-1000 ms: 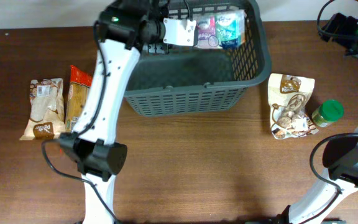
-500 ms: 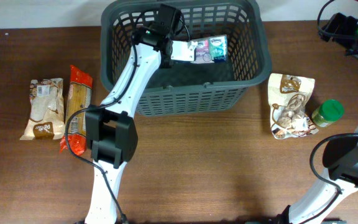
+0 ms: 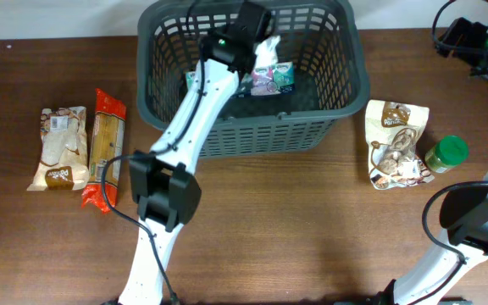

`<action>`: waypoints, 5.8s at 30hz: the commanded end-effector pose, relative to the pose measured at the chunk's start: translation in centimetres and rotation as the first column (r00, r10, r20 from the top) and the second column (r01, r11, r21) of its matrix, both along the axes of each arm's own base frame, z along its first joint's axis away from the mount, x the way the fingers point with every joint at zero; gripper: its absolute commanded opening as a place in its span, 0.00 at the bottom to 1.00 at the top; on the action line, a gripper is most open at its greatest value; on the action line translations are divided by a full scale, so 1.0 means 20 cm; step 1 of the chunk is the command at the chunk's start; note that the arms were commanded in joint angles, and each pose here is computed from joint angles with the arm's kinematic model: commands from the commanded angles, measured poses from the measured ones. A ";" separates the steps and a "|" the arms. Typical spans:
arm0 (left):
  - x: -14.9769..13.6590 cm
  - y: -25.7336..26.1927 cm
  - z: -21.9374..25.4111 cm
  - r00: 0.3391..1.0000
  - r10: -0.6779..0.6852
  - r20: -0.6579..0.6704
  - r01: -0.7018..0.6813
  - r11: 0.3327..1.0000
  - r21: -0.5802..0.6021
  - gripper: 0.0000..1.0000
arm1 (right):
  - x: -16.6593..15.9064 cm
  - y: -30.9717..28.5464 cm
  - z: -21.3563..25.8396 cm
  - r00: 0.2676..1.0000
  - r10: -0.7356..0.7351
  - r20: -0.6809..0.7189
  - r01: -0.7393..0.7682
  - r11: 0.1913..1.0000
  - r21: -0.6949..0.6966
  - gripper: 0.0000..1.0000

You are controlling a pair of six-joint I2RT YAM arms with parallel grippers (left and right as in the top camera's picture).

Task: Pack container
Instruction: 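Lift the tissue packs with the left gripper and drop into basket, then move the left gripper down and grasp the red-capped spaghetti pack, then carry the spaghetti pack with the left gripper into the basket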

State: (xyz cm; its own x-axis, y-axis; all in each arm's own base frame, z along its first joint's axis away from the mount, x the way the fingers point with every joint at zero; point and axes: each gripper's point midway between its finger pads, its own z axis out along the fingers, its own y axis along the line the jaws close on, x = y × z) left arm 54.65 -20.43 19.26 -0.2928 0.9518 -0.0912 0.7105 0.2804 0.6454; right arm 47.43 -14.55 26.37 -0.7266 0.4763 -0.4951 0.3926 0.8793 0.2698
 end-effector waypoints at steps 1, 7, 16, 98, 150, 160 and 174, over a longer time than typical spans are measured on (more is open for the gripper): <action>-0.10 -0.01 0.53 0.977 0.155 0.149 -0.108 0.952 -0.286 0.99 | 0.02 -0.01 0.01 1.000 -0.009 0.009 0.009 1.000 -0.012 0.99; -0.37 0.18 1.01 0.922 0.331 0.201 -0.193 0.842 -0.504 0.99 | 0.02 -0.01 0.01 1.000 -0.009 0.009 0.009 1.000 -0.012 0.99; -0.64 0.78 1.06 0.716 0.696 -0.057 -0.546 0.507 -0.667 0.99 | 0.02 -0.01 0.01 1.000 -0.009 0.009 0.009 1.000 -0.012 0.99; -0.59 1.50 0.39 0.581 0.714 -0.389 -0.773 0.335 -0.539 0.02 | 0.02 -0.01 0.01 1.000 -0.009 0.009 0.009 1.000 -0.012 0.99; -0.48 0.01 -0.29 0.768 -0.396 -0.504 0.257 0.911 -0.324 0.09 | 0.02 -0.01 0.01 1.000 -0.009 0.009 0.009 1.000 -0.012 0.99; -0.35 -0.04 0.08 0.921 -0.161 -0.354 -0.018 0.891 -0.454 0.65 | 0.02 -0.01 0.01 1.000 -0.009 0.009 0.009 1.000 -0.012 0.99; -0.51 0.37 1.10 0.970 0.196 0.146 -0.093 0.850 -0.519 0.79 | 0.02 -0.01 0.01 1.000 -0.009 0.009 0.009 1.000 -0.012 0.99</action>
State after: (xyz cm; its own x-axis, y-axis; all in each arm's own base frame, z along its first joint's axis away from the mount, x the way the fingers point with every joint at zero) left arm 45.75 -18.68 36.93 -0.2194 0.7626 -0.6085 0.7279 0.5433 0.4184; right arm 47.46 -14.57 26.28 -0.7276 0.4763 -0.4936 0.3928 0.8793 0.2695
